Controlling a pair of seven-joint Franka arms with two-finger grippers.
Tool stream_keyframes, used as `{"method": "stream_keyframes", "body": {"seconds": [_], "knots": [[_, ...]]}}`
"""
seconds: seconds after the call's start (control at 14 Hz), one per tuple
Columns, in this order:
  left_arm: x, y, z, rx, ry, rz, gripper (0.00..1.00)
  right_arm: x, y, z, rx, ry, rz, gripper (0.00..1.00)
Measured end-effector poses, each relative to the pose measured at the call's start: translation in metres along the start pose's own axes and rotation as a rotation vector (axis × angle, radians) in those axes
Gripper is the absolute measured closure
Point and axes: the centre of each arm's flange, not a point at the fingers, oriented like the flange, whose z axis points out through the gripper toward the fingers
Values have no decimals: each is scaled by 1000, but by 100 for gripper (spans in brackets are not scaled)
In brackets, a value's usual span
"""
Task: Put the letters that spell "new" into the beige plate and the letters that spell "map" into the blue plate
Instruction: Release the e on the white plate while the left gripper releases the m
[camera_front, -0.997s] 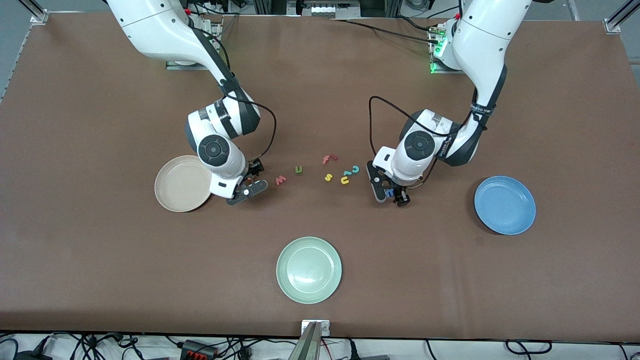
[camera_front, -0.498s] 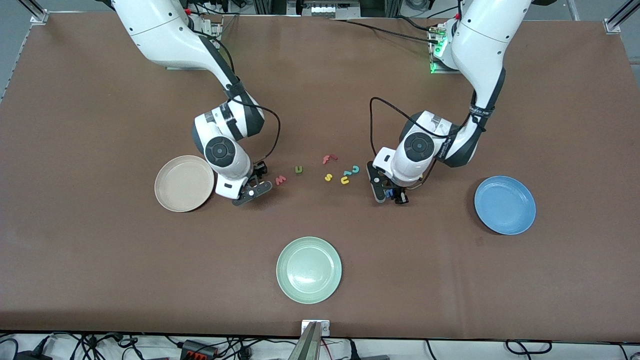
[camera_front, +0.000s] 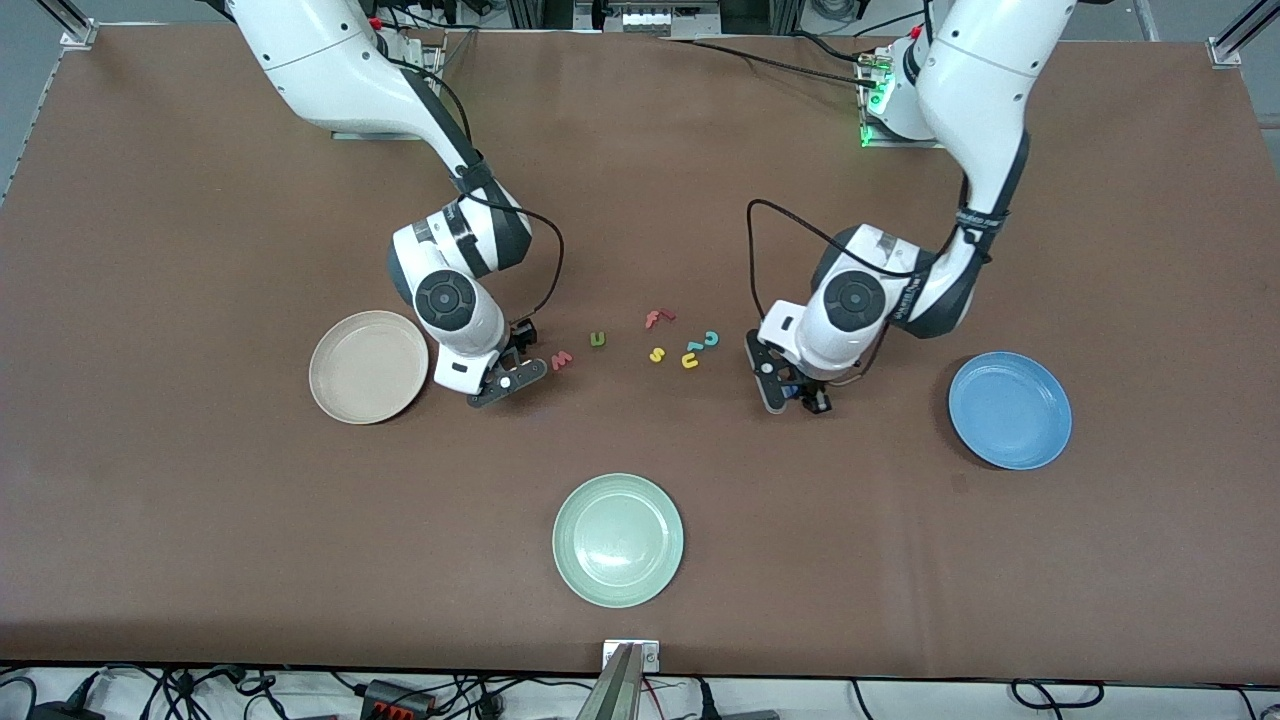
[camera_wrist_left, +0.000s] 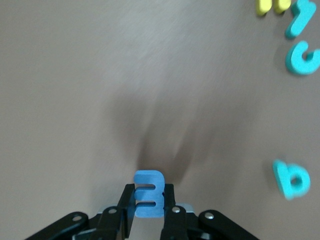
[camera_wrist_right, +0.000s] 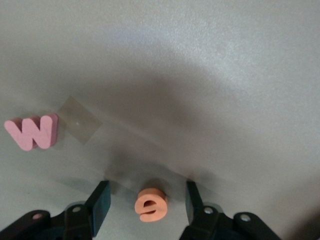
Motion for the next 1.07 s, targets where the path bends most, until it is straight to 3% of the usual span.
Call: {"method": "stream_keyframes", "body": {"seconds": [0.28, 0.64, 0.78, 1.07], "knots": [[-91, -71, -67, -51, -63, -180, 73, -3, 0, 0, 0, -7, 0, 37], [-236, -132, -81, -95, -78, -419, 73, -5, 0, -2, 0, -17, 1, 52], [-262, -128, -61, -120, -111, -495, 73, -5, 1, -4, -1, -15, 3, 73], [-257, -104, -16, -113, -199, -656, 73, -4, 12, -27, -5, 13, 28, 72]]}}
